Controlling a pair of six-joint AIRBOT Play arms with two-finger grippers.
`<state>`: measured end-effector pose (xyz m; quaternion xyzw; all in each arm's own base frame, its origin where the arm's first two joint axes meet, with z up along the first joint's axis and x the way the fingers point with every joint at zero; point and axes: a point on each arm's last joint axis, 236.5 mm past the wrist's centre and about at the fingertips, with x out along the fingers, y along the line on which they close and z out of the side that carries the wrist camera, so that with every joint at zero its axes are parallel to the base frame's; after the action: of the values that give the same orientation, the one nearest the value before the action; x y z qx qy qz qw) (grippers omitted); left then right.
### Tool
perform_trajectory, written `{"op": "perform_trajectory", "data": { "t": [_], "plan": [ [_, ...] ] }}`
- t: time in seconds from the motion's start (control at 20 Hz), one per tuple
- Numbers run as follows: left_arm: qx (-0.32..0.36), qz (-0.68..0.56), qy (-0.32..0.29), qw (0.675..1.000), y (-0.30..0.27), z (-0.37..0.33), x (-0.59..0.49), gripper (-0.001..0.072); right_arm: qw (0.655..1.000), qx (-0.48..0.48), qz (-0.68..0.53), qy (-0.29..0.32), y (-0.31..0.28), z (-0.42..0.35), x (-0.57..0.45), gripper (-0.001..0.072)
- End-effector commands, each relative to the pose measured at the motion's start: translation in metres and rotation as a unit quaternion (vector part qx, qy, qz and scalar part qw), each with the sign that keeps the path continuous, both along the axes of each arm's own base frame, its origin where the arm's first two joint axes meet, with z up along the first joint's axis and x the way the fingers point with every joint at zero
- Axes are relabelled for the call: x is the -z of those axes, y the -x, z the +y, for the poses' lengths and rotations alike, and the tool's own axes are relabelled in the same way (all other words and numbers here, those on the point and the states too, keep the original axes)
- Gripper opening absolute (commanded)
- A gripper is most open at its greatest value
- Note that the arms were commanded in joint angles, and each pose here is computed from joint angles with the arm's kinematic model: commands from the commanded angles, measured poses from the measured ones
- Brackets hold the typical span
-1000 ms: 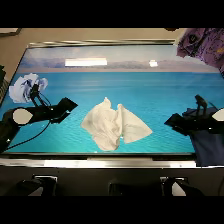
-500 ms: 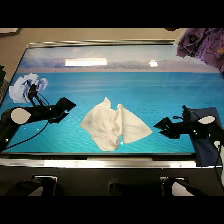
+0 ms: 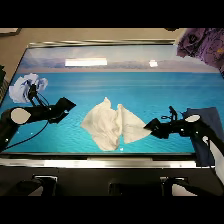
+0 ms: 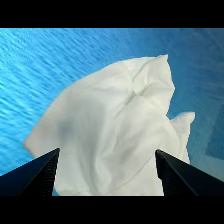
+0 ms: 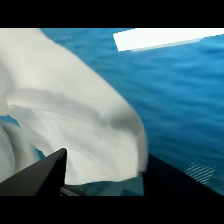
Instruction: Fold the clothes and pants, and hang the long-sleeved shirts on hangers.
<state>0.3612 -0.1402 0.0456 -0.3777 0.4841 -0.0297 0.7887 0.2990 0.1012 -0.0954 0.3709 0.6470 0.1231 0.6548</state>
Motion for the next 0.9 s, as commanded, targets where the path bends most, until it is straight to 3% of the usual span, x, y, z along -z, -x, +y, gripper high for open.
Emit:
{"op": "perform_trajectory", "data": {
  "t": [0.0, 0.05, 0.1, 0.3, 0.45, 0.85],
  "plan": [
    [-0.014, 0.028, 0.003, 1.0, 0.006, 0.013, 0.006, 0.0705, 0.999, -0.022, 0.003, 0.027, 0.005, 0.004, 0.011, 0.033],
    [-0.015, 0.041, -0.003, 0.999, 0.009, 0.022, 0.01, 0.0705, 0.999, -0.024, 0.001, 0.035, 0.004, 0.001, 0.013, 0.0116],
    [-0.006, 0.047, -0.017, 0.999, 0.013, 0.034, 0.014, 0.0705, 0.999, -0.022, -0.002, 0.04, 0.003, -0.001, 0.014, 0.003],
    [0.003, 0.049, -0.054, 0.997, 0.012, 0.08, 0.034, 0.0705, 0.999, -0.018, -0.014, 0.043, -0.001, -0.002, 0.007, 0.0031],
    [0.054, 0.062, -0.072, 0.994, 0.02, 0.082, 0.073, 0.0705, 0.999, -0.021, -0.028, 0.041, -0.001, 0.0, -0.006, 0.0031],
    [0.116, 0.063, 0.056, 0.99, 0.013, 0.023, 0.114, 0.0705, 0.998, -0.024, -0.033, 0.038, 0.0, 0.001, -0.012, 0.0032]
  ]
}}
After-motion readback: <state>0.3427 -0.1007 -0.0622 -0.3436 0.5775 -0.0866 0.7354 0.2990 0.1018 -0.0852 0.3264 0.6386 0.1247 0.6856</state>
